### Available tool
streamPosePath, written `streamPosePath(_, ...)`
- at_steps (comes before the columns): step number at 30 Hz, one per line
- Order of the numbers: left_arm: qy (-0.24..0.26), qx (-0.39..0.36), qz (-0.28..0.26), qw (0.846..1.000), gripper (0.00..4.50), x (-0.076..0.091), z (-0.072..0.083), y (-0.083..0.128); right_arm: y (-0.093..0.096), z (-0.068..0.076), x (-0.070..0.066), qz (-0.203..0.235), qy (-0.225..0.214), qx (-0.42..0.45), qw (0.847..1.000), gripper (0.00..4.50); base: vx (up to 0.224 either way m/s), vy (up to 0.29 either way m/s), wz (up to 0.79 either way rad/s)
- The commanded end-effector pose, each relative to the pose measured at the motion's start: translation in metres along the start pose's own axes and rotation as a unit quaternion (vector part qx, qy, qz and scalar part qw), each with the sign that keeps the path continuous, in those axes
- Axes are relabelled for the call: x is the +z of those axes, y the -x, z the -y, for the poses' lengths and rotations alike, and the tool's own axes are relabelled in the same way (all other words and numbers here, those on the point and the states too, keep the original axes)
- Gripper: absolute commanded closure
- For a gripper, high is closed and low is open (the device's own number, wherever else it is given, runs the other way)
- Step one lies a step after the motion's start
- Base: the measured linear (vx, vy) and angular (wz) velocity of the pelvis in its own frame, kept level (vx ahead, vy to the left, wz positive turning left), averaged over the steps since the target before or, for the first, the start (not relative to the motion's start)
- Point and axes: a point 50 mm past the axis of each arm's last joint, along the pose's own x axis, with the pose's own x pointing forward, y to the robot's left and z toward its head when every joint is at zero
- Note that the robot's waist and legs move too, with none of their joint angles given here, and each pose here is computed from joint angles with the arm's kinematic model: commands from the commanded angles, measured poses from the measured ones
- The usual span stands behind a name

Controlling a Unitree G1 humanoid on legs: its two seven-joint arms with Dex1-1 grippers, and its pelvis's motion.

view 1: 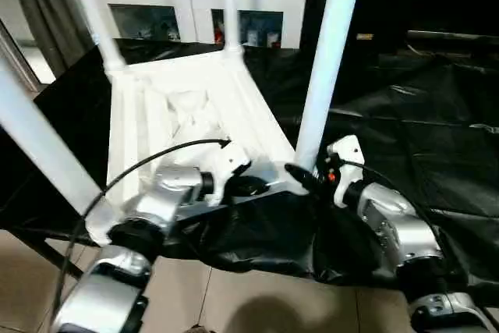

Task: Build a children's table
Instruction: Rotate leg to tighten

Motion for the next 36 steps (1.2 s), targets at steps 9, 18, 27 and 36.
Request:
streamPosePath(9,-0.005,0.012,0.051,0.999,4.50,0.027,0.012,-0.030,-0.017,-0.042,-0.021,-0.030,-0.028,0.060,0.997,1.33,0.000,0.000,0.00)
streamPosePath(18,-0.023,-0.099,0.019,0.995,4.50,0.009,0.013,0.000,0.008,-0.035,-0.004,-0.028,0.033,0.228,0.973,0.96,0.000,0.000,0.00)
streamPosePath(27,-0.022,-0.168,-0.020,0.985,4.50,-0.007,0.010,0.037,0.032,-0.012,0.003,-0.057,0.056,0.293,0.953,0.96,0.018,-0.001,0.00)
streamPosePath(36,-0.013,-0.187,-0.017,0.982,4.50,-0.009,0.013,0.046,0.034,-0.010,0.004,-0.058,0.052,0.314,0.946,1.41,0.000,0.000,0.00)
